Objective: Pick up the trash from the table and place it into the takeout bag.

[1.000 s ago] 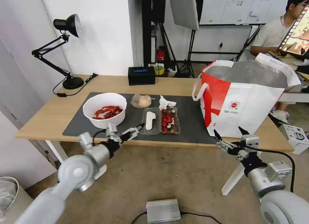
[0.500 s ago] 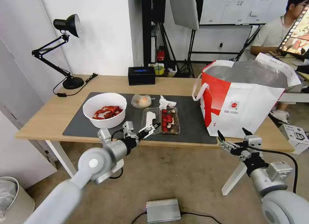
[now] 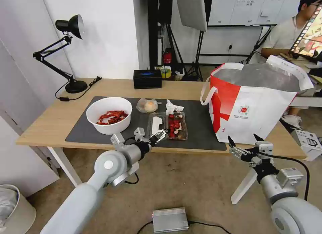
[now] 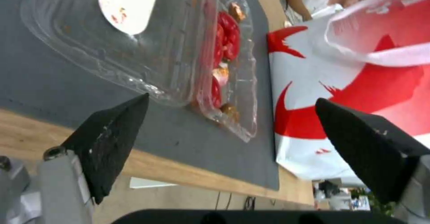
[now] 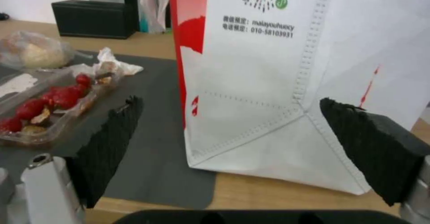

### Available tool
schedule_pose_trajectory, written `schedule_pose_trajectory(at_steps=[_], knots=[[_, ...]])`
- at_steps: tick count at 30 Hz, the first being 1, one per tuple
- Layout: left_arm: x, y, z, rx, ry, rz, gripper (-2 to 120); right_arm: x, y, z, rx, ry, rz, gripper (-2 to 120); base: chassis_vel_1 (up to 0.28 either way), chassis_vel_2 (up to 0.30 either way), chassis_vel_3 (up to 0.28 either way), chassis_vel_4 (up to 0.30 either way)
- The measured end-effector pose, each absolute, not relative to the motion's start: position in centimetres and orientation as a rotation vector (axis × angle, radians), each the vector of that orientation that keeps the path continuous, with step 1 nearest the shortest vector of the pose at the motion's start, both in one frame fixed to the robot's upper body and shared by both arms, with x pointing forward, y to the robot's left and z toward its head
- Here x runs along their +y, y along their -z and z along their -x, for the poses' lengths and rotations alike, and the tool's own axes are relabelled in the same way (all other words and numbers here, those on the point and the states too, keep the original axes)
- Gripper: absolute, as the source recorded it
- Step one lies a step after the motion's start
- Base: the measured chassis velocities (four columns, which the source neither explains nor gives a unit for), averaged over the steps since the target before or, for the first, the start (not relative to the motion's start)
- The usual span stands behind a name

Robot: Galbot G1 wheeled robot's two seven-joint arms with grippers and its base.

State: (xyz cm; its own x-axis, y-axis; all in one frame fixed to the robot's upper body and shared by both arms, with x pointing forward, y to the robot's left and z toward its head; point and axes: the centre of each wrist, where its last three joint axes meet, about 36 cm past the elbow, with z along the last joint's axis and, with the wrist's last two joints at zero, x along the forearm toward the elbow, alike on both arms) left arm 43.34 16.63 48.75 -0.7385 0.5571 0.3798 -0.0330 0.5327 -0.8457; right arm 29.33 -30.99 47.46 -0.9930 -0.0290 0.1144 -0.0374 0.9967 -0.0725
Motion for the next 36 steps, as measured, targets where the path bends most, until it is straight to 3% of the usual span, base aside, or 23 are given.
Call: schedule_pose_trajectory(at_steps=[36], knots=[[14.2,-48.6,-44.4,-2.103,-1.220,0.366,100,-31.1,-46.5,-29.6,-3.008,-0.103,0.009,100,0.000,0.000,0.000,0.000]])
